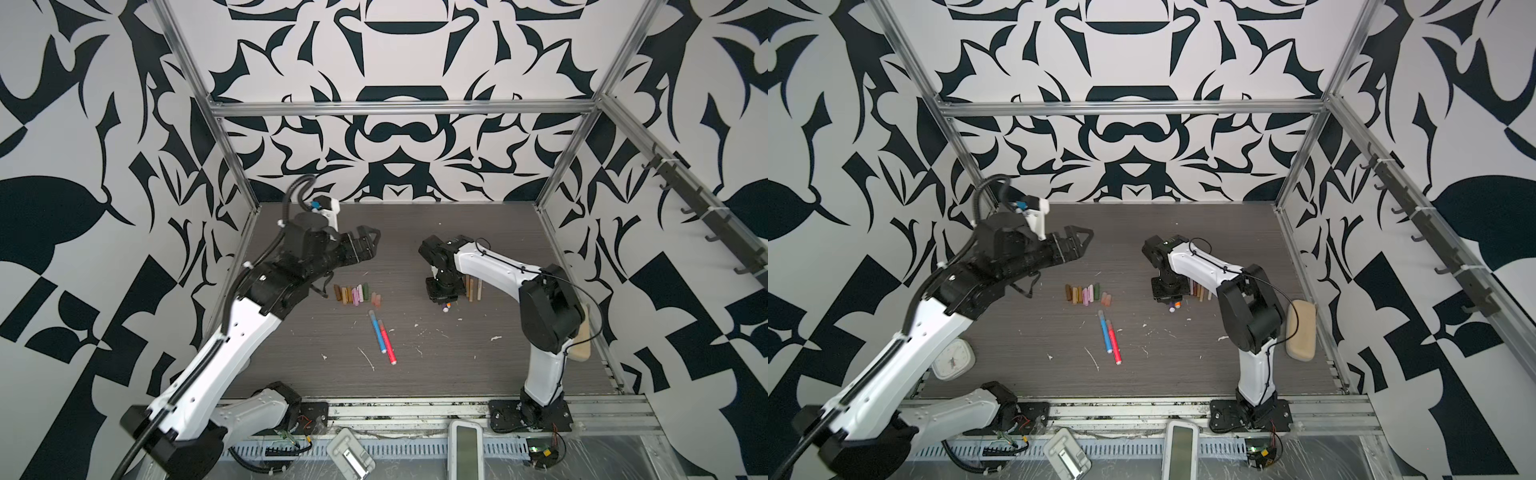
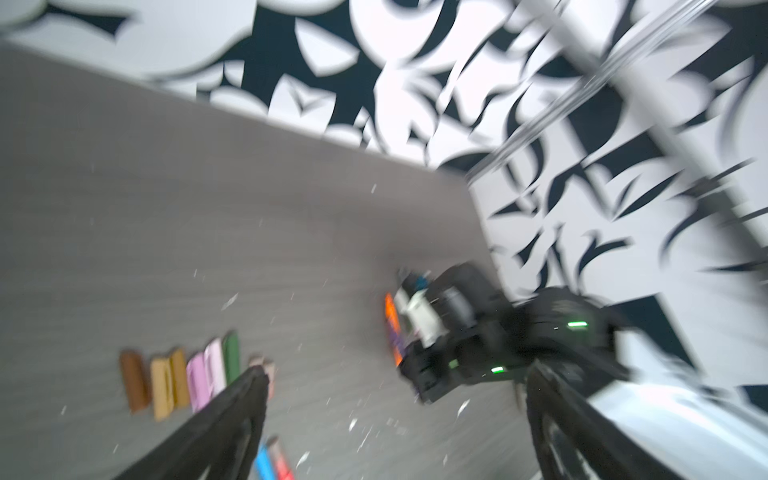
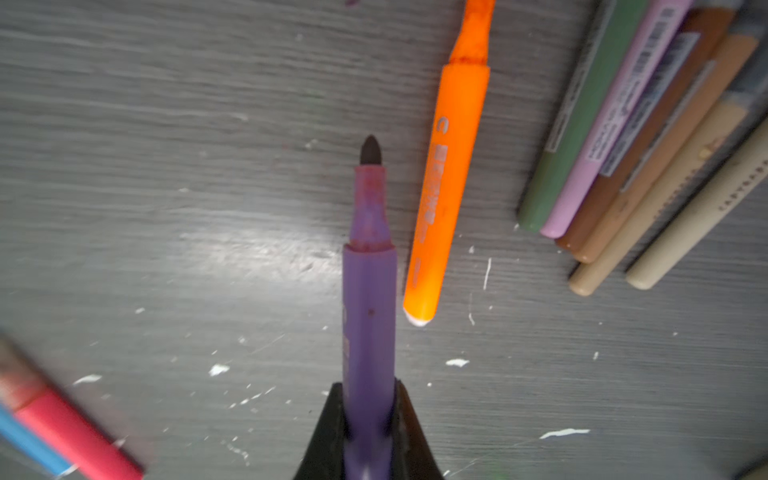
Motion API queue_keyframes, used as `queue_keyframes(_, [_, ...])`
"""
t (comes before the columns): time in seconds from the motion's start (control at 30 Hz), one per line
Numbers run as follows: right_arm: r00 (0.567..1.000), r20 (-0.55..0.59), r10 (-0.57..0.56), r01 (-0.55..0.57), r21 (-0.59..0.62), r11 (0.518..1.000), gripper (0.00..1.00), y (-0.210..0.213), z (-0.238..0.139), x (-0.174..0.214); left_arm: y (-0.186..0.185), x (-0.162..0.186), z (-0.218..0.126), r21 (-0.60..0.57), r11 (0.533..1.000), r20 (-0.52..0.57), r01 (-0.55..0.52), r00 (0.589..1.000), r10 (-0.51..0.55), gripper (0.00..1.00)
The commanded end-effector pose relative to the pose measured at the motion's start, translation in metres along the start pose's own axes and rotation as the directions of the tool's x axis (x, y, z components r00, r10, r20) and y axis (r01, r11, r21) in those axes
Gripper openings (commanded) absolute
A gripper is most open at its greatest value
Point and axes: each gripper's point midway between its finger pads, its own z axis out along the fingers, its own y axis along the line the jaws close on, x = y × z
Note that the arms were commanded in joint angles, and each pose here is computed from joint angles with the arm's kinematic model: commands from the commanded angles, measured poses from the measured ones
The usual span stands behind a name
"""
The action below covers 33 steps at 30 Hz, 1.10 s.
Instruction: Open the pen caps
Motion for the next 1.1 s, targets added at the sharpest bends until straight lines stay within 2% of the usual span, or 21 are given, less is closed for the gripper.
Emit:
queue_keyframes(0.0, [1.0,0.01,-0.009,0.009,0.069,0.998,0.0,-0.008,-0.012,-0.008,0.004,-0.018,0.003,0.028,0.999,0.078,0.025,0.997,-0.027,0.99])
queue_keyframes(0.13, [1.0,0.01,0.007,-0.008,0.089,0.996,0.03,-0.007,-0.01,-0.017,0.018,-0.015,0.004,-0.018,0.999,0.045,0.045,0.998,-0.044,0.99])
queue_keyframes(0.27, [1.0,0.011,0.021,-0.022,0.154,0.988,0.08,-0.015,-0.007,-0.022,0.033,-0.015,0.01,-0.025,0.993,-0.011,0.113,0.994,-0.113,0.99])
queue_keyframes(0.4, [1.0,0.012,0.02,-0.022,0.181,0.983,0.19,-0.019,-0.005,-0.022,0.044,-0.026,0.012,0.018,0.977,-0.008,0.211,0.978,-0.211,0.99])
queue_keyframes(0.5, [1.0,0.016,0.017,-0.02,0.171,0.985,0.33,-0.017,-0.004,-0.024,0.047,-0.03,0.014,0.034,0.971,-0.021,0.235,0.972,-0.234,1.0])
queue_keyframes(0.67, [0.999,0.032,0.018,-0.022,0.154,0.988,0.33,-0.015,-0.008,-0.026,0.04,-0.029,0.017,0.06,0.969,-0.057,0.239,0.97,-0.236,0.92])
queue_keyframes(0.8, [0.999,0.046,0.017,-0.023,0.132,0.991,0.31,-0.013,-0.015,-0.023,0.041,-0.023,0.023,0.055,0.959,-0.092,0.278,0.958,-0.272,0.93])
queue_keyframes(0.9, [0.998,0.055,-0.016,0.013,0.051,0.999,0.31,0.004,-0.019,-0.017,0.044,-0.016,0.029,0.048,0.948,-0.128,0.316,0.943,-0.308,0.94])
queue_keyframes(1.0, [0.997,0.052,-0.061,0.069,-0.183,0.981,0.28,0.05,-0.021,-0.008,0.044,-0.012,0.034,0.054,0.934,-0.143,0.352,0.929,-0.341,0.93])
queue_keyframes(1.07, [0.998,0.037,-0.06,0.069,-0.344,0.937,0.26,0.081,-0.024,-0.005,0.043,-0.011,0.037,0.061,0.928,-0.155,0.368,0.922,-0.356,0.9])
